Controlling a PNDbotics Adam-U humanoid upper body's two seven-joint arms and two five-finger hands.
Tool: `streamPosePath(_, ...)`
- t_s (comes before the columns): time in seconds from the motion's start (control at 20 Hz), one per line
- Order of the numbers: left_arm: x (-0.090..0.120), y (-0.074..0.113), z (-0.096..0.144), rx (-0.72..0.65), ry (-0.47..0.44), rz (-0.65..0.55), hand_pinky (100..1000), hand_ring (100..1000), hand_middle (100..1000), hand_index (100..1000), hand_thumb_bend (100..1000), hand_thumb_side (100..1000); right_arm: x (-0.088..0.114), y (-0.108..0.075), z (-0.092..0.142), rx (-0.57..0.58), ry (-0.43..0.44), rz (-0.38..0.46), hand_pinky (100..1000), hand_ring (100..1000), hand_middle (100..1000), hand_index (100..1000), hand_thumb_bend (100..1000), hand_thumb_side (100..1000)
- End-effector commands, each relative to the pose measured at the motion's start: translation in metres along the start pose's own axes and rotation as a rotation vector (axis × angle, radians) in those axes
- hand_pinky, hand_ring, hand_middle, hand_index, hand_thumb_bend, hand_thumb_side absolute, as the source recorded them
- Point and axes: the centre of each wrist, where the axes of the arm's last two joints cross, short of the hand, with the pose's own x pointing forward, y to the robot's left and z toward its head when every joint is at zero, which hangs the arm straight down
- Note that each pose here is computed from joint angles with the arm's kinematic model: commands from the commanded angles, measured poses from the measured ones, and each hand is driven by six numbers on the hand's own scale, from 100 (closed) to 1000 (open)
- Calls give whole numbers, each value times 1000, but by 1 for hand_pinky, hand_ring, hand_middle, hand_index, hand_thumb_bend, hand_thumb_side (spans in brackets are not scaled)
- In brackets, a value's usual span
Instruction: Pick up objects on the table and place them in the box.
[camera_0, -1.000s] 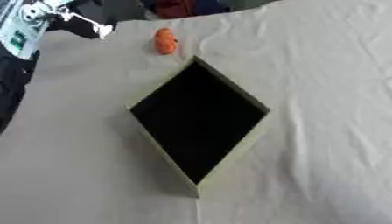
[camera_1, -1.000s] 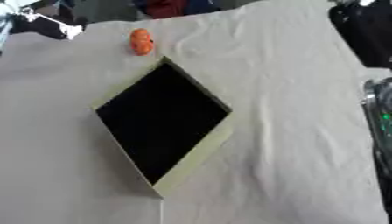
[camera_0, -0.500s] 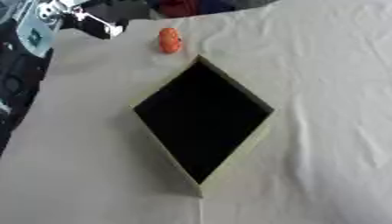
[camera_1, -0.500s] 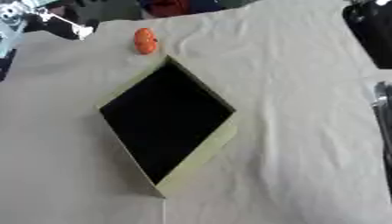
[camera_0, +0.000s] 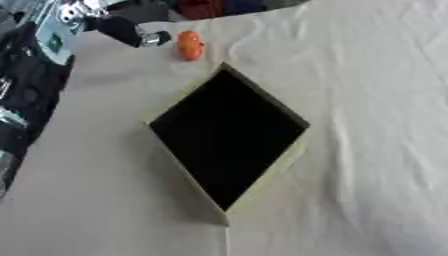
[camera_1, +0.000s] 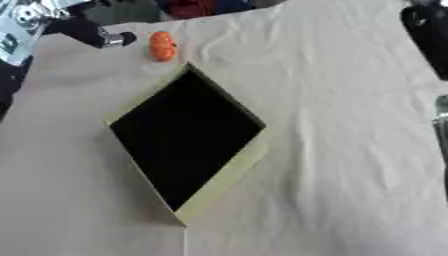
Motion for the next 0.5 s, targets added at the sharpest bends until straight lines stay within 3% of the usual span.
streamPosePath(0.05,4,17,1,9,-14,-17,843,910,884,902,357,540,6,-3,-6,-16,-29,-11,714,836,628,776,100,738)
streamPosePath(0.3,8,14,-6,-18,-32,-10,839,909,887,899,306,517,8,-1,-7,-20,-37,-26,714,834,626,776,100,738)
streamPosePath(0.5,9,11,-8,-39,-44,6,837,910,893,898,187,433,8,0,-8,-27,-35,-29,712,833,624,776,100,741)
